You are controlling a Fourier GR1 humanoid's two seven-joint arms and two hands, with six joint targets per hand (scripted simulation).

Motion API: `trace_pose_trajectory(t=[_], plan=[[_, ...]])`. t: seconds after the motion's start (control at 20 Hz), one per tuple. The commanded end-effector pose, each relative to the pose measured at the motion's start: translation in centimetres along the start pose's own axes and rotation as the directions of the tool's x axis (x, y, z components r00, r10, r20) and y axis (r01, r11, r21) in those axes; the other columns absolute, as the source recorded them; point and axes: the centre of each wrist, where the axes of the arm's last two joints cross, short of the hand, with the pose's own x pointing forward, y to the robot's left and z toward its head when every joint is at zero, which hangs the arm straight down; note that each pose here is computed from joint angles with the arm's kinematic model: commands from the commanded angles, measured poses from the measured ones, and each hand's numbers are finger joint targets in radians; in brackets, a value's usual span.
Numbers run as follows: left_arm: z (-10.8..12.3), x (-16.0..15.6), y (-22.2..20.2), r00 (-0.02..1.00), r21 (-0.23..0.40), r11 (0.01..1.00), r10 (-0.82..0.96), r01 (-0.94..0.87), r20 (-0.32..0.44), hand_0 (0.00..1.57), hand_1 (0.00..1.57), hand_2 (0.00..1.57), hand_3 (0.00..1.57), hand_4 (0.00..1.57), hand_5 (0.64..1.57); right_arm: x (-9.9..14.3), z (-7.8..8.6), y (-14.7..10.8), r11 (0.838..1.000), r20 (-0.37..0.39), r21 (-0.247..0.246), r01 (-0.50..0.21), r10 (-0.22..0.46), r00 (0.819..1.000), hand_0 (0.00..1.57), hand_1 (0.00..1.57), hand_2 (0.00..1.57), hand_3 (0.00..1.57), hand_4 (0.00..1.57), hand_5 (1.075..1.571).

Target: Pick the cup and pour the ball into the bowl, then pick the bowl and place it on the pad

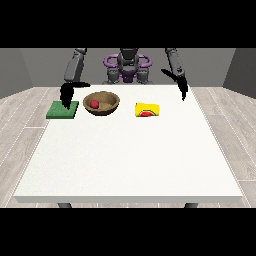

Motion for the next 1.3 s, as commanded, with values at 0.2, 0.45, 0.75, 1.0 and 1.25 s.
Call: trace_pose_trajectory(t=[0.2, 0.45, 0.75, 1.0, 1.25], plan=[[-0.7, 1.2, -0.3, 1.0, -0.018, 1.0, -0.013, 0.013, 0.01, 0.0, 0.0, 0.0, 0.0, 0.0, 0.688, -4.6, 0.8, 4.9, 1.0, -0.118, -0.012, 0.02, -0.021, 0.993, 0.0, 0.0, 0.0, 0.0, 0.0, 1.571], [-1.2, 2.8, -0.3, 0.992, -0.03, 0.999, 0.015, -0.012, 0.123, 0.0, 0.0, 0.0, 0.0, 0.0, 0.701, -4.0, 0.4, 3.1, 0.995, -0.017, -0.076, 0.07, -0.072, 0.997, 0.0, 0.0, 0.0, 0.0, 0.0, 1.569], [-2.3, 4.5, -0.2, 0.985, -0.061, 0.998, 0.009, 0.002, 0.174, 0.0, 0.0, 0.0, 0.0, 0.0, 0.683, -5.5, 2.1, 2.0, 0.977, -0.154, -0.21, 0.023, -0.056, 0.986, 0.0, 0.0, 0.0, 0.0, 0.47, 1.551], [-5.1, 7.0, 0.2, 0.963, -0.136, 0.99, 0.004, 0.034, 0.271, 0.0, 0.0, 0.0, 0.0, 0.0, 0.709, -4.3, 4.6, -2.6, 0.845, -0.23, -0.094, -0.527, 0.496, 0.837, 1.57, 1.57, 1.57, 1.57, 1.11, 1.559], [-7.0, 9.4, -0.5, 0.934, -0.165, 0.985, 0.02, 0.042, 0.356, 0.0, 0.0, 0.0, 0.0, 0.0, 0.711, -2.7, 7.7, -6.9, 0.668, -0.181, -0.209, -0.715, 0.691, 0.699, 1.57, 1.57, 1.57, 1.57, 1.3, 1.566]])
